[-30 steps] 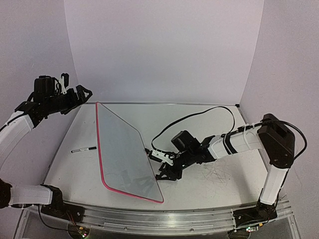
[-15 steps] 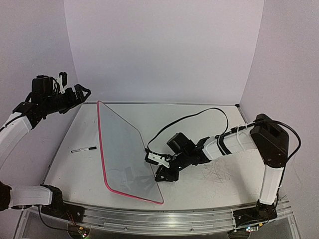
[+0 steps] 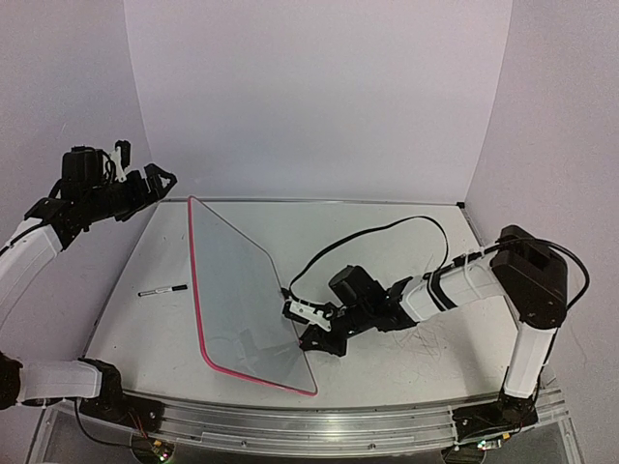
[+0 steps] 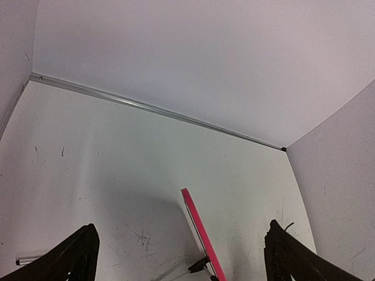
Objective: Write a sentence on the whiteboard
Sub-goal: Adjust the whiteboard at the center of the board.
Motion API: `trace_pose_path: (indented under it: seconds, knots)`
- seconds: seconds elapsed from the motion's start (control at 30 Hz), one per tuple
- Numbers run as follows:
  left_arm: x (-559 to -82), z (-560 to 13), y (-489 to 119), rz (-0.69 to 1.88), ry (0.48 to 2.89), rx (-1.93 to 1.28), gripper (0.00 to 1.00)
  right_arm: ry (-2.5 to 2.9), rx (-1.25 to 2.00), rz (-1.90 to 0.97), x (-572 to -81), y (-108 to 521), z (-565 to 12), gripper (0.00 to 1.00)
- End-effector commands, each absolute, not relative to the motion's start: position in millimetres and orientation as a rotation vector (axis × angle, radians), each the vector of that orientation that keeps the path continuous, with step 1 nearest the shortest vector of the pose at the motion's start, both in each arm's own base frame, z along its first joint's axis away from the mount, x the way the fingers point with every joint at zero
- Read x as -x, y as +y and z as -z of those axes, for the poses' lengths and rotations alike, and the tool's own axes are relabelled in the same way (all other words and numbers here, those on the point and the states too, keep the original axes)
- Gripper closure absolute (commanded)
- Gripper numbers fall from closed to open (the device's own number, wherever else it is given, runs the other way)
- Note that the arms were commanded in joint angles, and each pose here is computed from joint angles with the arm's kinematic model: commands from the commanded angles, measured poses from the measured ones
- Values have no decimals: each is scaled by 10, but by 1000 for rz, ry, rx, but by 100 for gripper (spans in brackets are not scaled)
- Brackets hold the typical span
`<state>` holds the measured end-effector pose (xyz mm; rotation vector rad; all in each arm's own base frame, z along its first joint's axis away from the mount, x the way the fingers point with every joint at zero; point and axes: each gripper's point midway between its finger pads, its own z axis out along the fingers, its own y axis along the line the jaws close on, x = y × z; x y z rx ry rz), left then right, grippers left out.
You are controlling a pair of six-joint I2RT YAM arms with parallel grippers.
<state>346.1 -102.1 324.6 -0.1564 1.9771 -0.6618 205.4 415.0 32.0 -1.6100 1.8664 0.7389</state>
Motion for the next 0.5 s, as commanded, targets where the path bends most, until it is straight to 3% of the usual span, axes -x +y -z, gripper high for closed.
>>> trace_pose_path:
  seconds: [0.0,0.47]
  knots:
    - [-3517,-3452,-1041,680,1932,141,1,1945,1380,-653,-2293,4016,-438,100]
    - [-3636,-3285,-1144,740,1975,146,1,2071,890,-532,-2452,3387,-526,100]
